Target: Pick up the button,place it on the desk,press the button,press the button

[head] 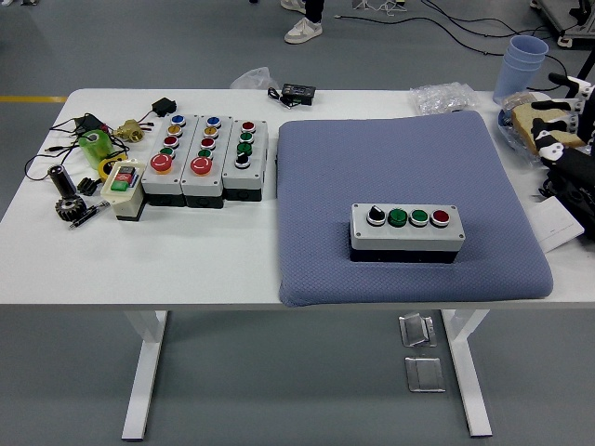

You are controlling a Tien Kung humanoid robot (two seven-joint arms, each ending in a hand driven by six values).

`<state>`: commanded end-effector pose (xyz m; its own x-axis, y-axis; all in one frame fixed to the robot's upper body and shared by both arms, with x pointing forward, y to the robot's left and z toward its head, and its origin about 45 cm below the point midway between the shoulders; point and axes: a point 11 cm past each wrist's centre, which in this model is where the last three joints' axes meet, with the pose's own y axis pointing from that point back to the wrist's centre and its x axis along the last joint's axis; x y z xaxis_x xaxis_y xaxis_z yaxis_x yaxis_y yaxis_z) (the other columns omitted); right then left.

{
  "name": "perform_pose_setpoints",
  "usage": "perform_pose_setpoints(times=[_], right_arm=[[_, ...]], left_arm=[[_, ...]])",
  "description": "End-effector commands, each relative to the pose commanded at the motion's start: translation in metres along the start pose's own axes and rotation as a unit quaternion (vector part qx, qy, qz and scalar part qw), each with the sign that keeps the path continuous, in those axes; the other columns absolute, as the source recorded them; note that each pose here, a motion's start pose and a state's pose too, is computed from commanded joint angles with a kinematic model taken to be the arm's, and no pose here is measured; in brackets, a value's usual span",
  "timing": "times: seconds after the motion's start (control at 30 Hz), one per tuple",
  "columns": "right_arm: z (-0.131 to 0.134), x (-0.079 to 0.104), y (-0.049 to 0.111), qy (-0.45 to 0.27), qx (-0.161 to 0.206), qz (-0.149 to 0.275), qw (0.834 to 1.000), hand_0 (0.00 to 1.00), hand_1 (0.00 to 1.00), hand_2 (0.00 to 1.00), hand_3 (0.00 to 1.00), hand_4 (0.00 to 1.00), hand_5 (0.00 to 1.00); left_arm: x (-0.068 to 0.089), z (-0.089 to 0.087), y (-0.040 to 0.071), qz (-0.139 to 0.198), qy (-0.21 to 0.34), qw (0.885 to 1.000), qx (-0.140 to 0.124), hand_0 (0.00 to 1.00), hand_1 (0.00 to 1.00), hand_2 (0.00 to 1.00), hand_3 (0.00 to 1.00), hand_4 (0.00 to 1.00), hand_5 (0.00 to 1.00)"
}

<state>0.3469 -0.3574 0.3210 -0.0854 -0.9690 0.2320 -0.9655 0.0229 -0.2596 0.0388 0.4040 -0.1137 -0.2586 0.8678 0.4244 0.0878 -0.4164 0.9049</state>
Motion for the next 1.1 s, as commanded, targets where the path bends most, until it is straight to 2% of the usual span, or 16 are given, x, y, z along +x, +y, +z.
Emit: perform_pose_setpoints(times=[0.03,0.07,0.23,0.33,0.4,0.5,0.73,0.9,1.1], right_arm=[[0.004,0.01,0.002,-0.02,-0.009,0.01,1.0,0.733,0.683,0.771,0.801,0.623,0.164],[0.009,0.016,0.003,-0.039,-0.02,0.018,0.999,0.734,0.71,0.78,0.78,0.658,0.252],[0.029,0.045,0.014,-0.136,-0.061,0.078,0.986,0.734,0.71,0.78,0.78,0.658,0.252],[0.039,0.06,0.023,-0.192,-0.074,0.131,0.97,0.733,0.716,0.792,0.782,0.638,0.226],[0.049,0.069,0.036,-0.242,-0.086,0.161,0.953,0.733,0.716,0.792,0.782,0.638,0.226],[0.063,0.071,0.046,-0.311,-0.106,0.179,0.927,0.729,0.71,0.789,0.774,0.629,0.252],[0.071,0.059,0.046,-0.458,-0.124,0.181,0.861,0.715,0.698,0.776,0.756,0.63,0.26],[0.072,0.059,0.046,-0.49,-0.125,0.206,0.838,0.706,0.689,0.749,0.748,0.629,0.261],[0.066,0.061,0.042,-0.497,-0.115,0.202,0.836,0.702,0.686,0.747,0.742,0.632,0.259]], left_arm=[[0.0,0.0,0.0,0.0,0.0,1.0,0.0,0.512,0.417,0.414,0.433,0.25,0.562],[0.0,0.0,0.0,0.0,-0.001,1.0,0.0,0.512,0.417,0.415,0.433,0.248,0.561],[0.001,-0.001,0.0,0.003,-0.005,1.0,0.001,0.512,0.417,0.415,0.433,0.248,0.561],[0.002,-0.002,0.0,0.003,-0.008,1.0,0.002,0.512,0.416,0.415,0.433,0.248,0.561],[0.002,-0.003,-0.001,0.004,-0.009,1.0,0.003,0.512,0.416,0.415,0.433,0.248,0.561],[0.003,-0.007,-0.001,0.005,-0.005,1.0,0.007,0.514,0.416,0.415,0.435,0.249,0.559],[0.004,-0.009,-0.002,0.006,-0.009,1.0,0.01,0.516,0.417,0.416,0.436,0.248,0.559],[0.004,-0.008,-0.002,0.005,-0.001,1.0,0.009,0.516,0.417,0.416,0.435,0.247,0.557],[0.002,-0.006,-0.001,0.002,0.003,1.0,0.007,0.516,0.417,0.416,0.436,0.246,0.557]])
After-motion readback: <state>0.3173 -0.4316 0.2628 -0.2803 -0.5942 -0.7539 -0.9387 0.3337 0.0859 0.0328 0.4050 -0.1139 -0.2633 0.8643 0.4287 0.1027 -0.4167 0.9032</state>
